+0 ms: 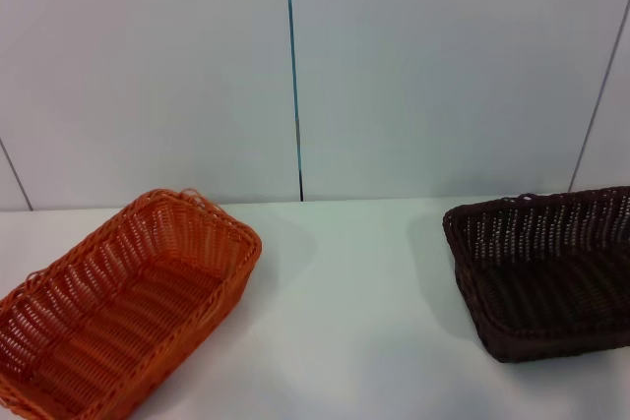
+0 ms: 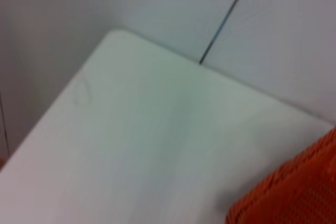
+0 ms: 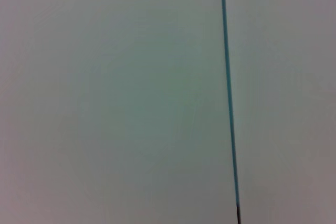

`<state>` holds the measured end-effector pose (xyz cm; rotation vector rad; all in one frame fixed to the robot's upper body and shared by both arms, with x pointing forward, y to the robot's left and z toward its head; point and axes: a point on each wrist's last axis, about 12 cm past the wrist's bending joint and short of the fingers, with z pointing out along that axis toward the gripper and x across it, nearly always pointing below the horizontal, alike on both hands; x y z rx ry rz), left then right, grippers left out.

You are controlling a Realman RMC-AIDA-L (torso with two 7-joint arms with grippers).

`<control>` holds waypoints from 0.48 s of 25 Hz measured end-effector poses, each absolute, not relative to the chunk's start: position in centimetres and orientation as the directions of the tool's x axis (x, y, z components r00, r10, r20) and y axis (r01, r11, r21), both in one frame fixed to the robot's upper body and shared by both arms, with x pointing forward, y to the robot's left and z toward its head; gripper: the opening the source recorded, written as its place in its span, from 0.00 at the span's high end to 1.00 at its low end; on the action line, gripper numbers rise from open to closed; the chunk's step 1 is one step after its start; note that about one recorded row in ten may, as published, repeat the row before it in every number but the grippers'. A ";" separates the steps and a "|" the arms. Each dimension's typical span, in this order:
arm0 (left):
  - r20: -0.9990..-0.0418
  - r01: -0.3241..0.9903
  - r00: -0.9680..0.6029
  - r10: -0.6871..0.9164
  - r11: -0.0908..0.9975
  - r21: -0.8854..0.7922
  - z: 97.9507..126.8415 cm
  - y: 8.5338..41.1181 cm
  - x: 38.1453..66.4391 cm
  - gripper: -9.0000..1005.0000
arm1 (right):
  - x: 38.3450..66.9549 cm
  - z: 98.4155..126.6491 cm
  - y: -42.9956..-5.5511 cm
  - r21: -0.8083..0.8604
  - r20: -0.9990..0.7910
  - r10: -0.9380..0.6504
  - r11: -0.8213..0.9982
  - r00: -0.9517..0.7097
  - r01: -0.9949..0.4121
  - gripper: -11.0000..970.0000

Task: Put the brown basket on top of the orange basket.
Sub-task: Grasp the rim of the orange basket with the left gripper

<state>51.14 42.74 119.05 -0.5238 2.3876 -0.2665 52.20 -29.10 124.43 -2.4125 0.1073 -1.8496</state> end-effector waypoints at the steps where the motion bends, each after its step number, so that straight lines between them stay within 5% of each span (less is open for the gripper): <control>1: -0.559 -0.295 -0.706 -0.434 0.898 -0.325 118.8 42.5 51.5 0.15 | 52.2 124.4 -29.1 -0.122 0.959 -0.116 -0.993 0.260 0.004 0.04; 12: -0.447 -0.242 -0.802 -0.396 0.900 -0.362 115.8 39.8 55.8 0.15 | 52.7 124.1 -29.2 -0.121 0.958 -0.117 -0.993 0.263 0.001 0.04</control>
